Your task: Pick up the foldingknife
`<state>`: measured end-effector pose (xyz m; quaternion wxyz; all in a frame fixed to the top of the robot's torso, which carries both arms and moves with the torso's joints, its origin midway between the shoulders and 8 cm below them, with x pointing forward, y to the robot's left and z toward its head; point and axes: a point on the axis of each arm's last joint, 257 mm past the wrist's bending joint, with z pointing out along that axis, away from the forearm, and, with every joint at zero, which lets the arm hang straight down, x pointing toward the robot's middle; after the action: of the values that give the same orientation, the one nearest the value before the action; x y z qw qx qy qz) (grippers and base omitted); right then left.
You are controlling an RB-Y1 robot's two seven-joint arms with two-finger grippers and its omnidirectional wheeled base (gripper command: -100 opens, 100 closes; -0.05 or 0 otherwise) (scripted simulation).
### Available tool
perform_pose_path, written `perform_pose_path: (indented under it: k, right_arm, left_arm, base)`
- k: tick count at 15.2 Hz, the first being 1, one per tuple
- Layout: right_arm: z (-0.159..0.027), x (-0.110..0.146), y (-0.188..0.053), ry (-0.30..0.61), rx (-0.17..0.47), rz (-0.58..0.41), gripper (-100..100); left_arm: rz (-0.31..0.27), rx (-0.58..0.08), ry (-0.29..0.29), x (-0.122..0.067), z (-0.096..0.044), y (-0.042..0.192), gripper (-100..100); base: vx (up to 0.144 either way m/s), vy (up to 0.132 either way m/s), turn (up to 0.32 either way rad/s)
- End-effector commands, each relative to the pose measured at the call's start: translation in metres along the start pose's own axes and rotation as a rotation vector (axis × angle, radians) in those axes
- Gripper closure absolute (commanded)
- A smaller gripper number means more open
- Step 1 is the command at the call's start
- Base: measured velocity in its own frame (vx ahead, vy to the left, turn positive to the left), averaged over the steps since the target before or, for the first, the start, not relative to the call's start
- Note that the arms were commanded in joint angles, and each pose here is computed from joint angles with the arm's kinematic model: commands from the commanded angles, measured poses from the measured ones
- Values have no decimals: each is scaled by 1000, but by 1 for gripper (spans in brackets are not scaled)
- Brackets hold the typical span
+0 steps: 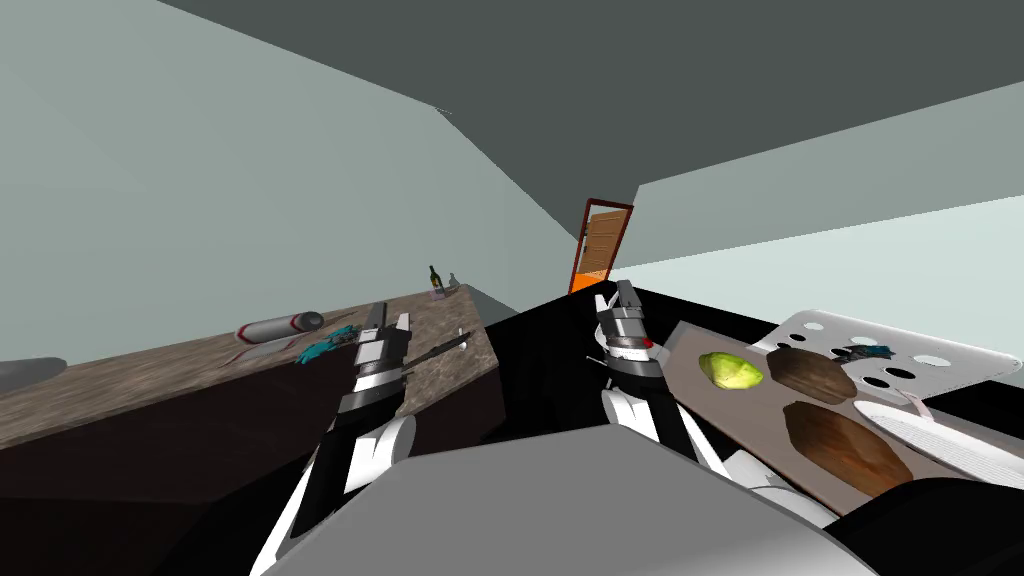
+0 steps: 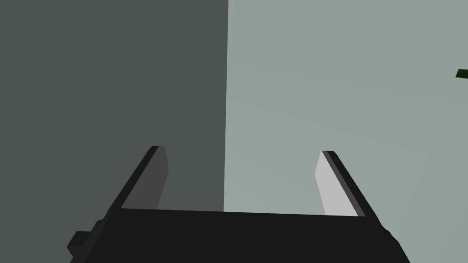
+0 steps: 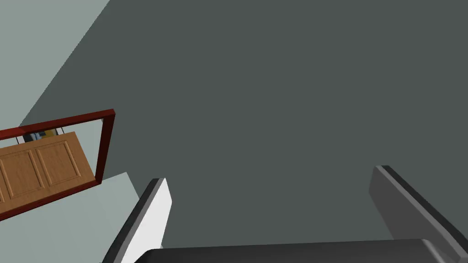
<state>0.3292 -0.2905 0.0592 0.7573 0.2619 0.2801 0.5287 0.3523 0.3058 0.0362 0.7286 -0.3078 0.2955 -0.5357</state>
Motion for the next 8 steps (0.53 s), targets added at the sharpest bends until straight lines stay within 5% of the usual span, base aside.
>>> perform_pose_path:
  k: [1,8]
  right_arm:
    - [0,0,0,0,0,0,0]
    - [0,0,0,0,0,0,0]
  left_arm:
    - [6,-37,35,1,0,13,-100]
    - [5,-178,89,-6,-2,60,-100]
  base:
    - [-5,-4,-76]
    - [-14,0,-115]
